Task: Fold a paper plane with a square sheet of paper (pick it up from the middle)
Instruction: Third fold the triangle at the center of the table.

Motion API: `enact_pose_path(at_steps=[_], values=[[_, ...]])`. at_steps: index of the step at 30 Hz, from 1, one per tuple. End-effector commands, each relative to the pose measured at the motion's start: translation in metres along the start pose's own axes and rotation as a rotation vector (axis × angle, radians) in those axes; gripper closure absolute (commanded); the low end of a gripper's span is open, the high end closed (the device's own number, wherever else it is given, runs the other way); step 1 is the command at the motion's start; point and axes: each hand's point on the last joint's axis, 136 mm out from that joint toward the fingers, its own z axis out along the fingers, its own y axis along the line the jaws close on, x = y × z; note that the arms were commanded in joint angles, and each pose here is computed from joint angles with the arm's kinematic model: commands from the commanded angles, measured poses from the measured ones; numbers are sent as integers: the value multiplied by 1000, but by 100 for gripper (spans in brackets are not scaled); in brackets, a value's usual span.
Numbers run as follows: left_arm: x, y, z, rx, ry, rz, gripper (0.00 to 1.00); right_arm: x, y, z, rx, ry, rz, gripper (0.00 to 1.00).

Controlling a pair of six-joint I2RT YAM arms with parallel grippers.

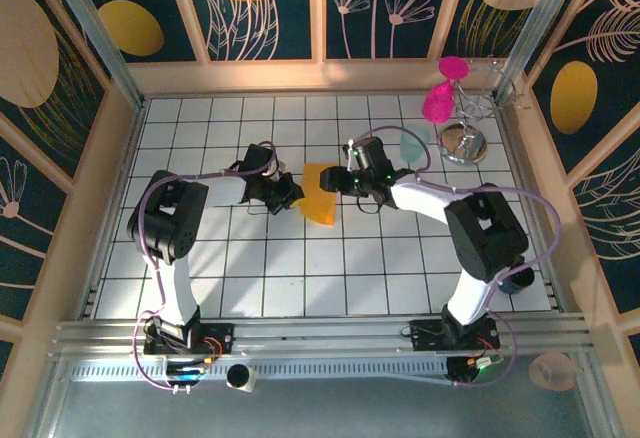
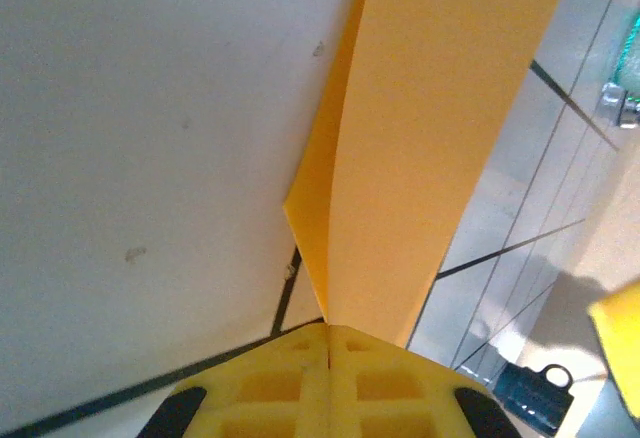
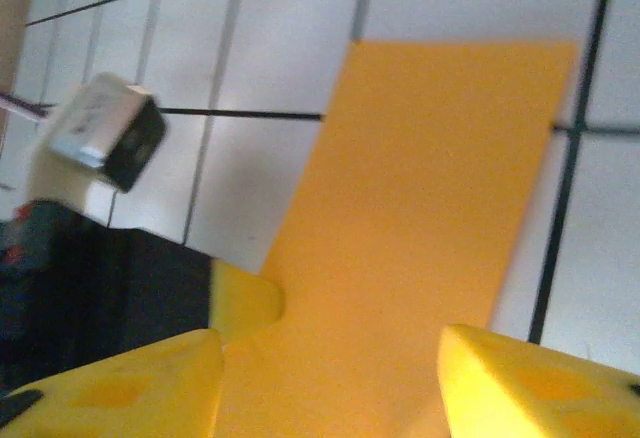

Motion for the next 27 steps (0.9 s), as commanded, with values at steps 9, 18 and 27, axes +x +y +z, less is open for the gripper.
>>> enact_pose_path(at_steps=[9,18,27], values=[[-3,-24,-23,91,-66,-88,96,33,53,2,-28,-160,-560,36],[-3,-23,-23,87,-65,-97,96,58,47,15,-48,-163,-758,37],[-1,-22,-23,81,-58,-96,95,58,29,24,32,-189,-881,41]])
